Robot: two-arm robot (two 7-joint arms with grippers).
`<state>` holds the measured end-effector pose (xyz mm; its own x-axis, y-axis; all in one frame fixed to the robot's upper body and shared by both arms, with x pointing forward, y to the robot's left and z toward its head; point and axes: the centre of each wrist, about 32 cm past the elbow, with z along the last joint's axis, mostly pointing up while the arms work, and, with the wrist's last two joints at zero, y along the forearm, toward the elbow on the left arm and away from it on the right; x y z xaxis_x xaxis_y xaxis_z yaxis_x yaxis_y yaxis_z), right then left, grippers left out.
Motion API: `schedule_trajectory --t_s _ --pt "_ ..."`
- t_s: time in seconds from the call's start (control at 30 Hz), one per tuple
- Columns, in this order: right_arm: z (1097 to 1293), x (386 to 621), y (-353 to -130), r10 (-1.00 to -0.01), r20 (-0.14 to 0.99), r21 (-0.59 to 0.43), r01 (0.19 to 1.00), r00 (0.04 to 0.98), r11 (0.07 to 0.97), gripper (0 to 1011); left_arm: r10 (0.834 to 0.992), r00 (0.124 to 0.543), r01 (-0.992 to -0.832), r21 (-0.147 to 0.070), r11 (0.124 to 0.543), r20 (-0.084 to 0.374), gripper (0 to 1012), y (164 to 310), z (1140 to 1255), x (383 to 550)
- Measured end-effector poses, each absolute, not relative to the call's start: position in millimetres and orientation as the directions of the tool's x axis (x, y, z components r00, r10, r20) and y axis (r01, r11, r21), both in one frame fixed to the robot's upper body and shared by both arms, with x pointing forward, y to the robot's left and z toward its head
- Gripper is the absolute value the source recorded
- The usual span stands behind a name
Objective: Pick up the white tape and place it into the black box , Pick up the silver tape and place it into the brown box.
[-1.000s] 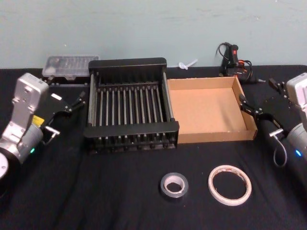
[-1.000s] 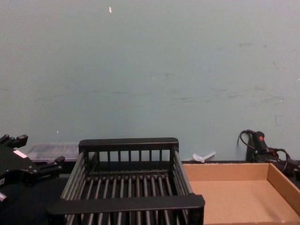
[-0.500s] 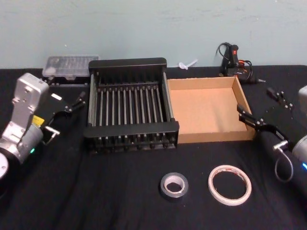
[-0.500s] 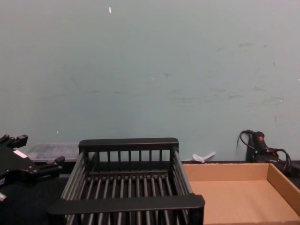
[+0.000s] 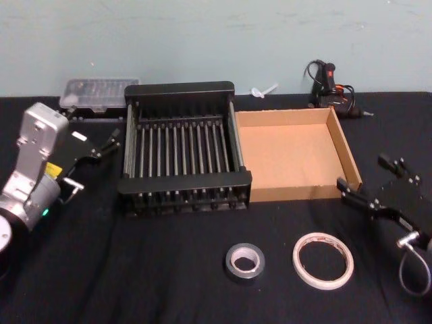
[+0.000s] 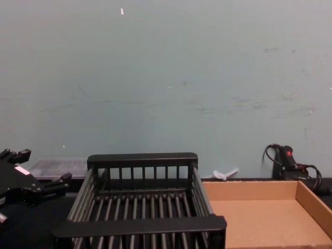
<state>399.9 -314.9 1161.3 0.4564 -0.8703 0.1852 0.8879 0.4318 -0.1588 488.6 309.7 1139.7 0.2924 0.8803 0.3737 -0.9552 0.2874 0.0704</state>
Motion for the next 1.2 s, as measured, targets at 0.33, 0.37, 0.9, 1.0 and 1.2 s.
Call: schedule_trajectory --t_s 0.33,0.37,0.9,1.0,1.2 --pt "1165.1 374 -319 -0.861 0.143 -0.267 0.856 0.489 0.442 1002 0.880 0.292 -0.955 0.070 0.287 0.374 1001 309.7 1139.8 488.6" --pt "1165.4 372 -320 -0.859 0.135 -0.289 0.849 0.494 0.443 1002 0.880 0.292 -0.955 0.070 0.287 0.374 1001 309.7 1139.8 488.6" --pt "1167.9 371 -321 -0.850 0.062 -0.452 0.774 0.523 0.443 1002 0.880 0.292 -0.955 0.070 0.287 0.374 1001 309.7 1139.8 488.6" --pt "1168.0 372 -320 -0.848 0.052 -0.467 0.764 0.527 0.446 1002 0.880 0.292 -0.955 0.070 0.287 0.374 1001 309.7 1139.8 488.6" --pt "1167.5 373 -316 -0.834 0.045 -0.496 0.737 0.549 0.459 1002 0.880 0.292 -0.955 0.070 0.287 0.374 1001 309.7 1139.8 488.6"
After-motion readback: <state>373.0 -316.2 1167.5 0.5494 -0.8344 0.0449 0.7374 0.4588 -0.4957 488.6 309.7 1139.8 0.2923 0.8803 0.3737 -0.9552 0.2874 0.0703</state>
